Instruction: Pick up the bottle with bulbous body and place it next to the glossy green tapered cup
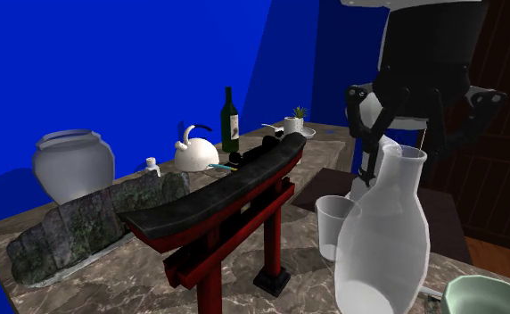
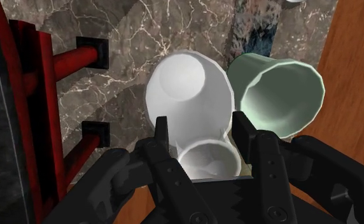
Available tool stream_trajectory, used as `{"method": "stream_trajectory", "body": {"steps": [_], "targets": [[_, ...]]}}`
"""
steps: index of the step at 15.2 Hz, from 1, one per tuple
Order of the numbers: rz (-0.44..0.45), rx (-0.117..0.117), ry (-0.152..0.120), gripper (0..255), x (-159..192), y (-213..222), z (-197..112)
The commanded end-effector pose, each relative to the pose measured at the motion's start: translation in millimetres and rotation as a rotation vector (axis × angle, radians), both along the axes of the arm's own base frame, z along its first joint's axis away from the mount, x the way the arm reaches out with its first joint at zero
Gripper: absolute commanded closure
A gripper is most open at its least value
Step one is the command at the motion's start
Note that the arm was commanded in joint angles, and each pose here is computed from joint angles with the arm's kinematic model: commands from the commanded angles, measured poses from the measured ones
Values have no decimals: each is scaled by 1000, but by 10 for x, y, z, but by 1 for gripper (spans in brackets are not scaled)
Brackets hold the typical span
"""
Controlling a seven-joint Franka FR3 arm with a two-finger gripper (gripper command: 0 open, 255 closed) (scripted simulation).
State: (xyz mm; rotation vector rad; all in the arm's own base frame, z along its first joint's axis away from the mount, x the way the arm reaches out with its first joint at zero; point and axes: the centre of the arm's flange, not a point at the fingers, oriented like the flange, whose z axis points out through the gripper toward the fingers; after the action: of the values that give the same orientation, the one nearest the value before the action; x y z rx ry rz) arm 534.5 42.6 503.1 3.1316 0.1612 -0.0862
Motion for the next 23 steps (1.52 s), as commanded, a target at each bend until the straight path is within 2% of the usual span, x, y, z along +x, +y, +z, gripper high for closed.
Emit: {"method": "stream_trajectory", "body": {"steps": [1,10,18,19,23], "targets": [[0,0,-1,255,-5,-2,-108],[0,0,-1,255,-5,-2,-611],[0,0,-1,255,-5,-2,-611],[0,0,-1,0,-5,-1,-611],[0,0,-1,0,-5,-1,-610]]}}
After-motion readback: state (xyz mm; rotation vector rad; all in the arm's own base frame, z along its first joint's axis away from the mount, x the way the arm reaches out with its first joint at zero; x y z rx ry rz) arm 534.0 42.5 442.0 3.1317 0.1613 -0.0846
